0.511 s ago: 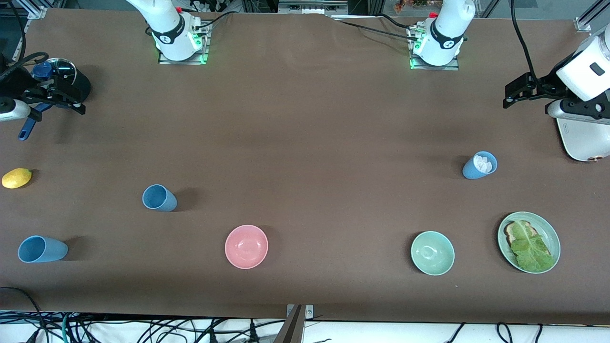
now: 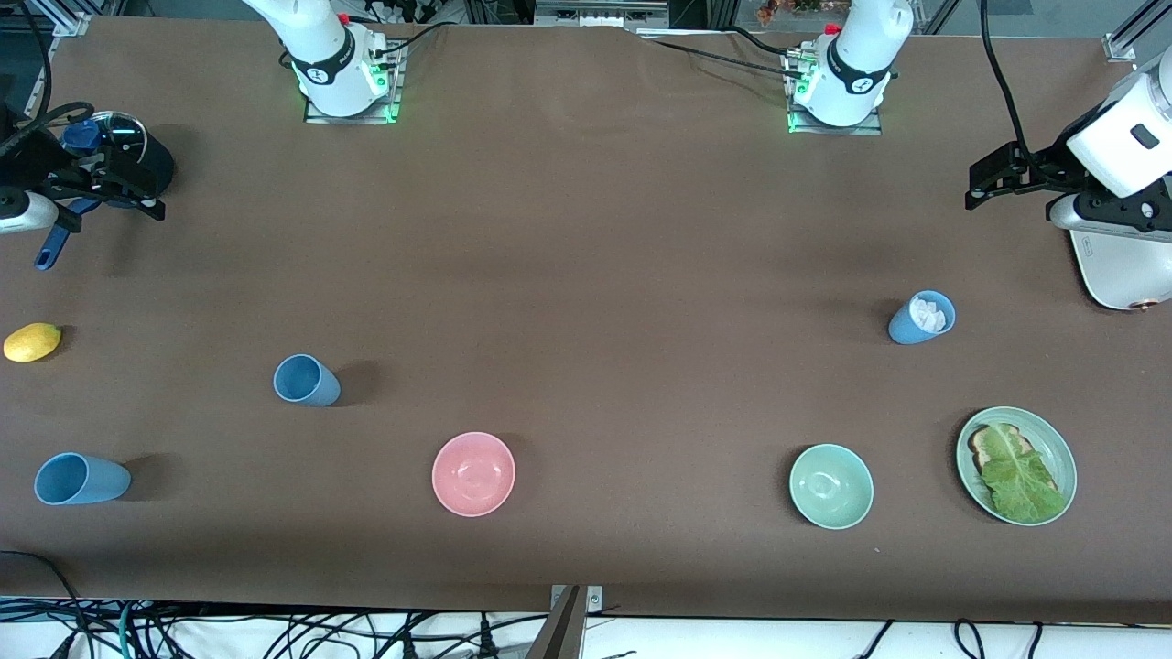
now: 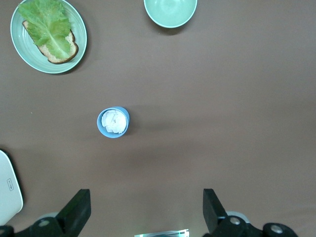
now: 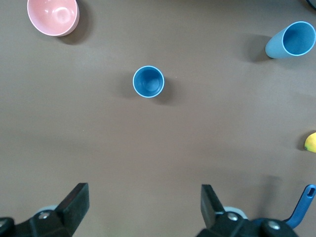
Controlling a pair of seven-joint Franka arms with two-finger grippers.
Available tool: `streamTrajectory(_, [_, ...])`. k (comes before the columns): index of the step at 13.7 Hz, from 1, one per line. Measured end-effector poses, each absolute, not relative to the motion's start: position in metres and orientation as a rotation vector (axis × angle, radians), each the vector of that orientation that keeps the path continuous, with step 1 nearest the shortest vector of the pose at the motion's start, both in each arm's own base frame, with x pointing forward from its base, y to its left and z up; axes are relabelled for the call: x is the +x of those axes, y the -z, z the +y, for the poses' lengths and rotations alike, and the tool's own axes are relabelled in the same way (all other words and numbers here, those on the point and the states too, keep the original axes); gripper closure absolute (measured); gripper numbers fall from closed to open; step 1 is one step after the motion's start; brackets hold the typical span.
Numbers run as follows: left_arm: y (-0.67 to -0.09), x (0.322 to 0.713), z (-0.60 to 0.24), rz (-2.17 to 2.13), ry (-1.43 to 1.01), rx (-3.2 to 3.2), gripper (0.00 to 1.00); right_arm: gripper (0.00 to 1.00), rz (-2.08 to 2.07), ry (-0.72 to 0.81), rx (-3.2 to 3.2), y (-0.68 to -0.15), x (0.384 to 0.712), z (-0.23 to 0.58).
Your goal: Stack blue cups with both arms
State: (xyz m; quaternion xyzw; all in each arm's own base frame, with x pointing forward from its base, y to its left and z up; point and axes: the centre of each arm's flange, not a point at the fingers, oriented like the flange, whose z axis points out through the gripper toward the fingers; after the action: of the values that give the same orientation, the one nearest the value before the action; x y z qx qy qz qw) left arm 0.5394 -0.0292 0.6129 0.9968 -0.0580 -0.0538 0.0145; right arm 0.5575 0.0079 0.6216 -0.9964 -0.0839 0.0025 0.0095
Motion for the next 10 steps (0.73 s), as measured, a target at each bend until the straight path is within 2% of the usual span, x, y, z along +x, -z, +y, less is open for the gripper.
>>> streamTrajectory(10, [-0.6122,0.5398,-0.0292,-0.181,0.17,3.103,0.0,0.0,-0.259,-0.026,-3.11,-0.6165,0.5597,0.0083])
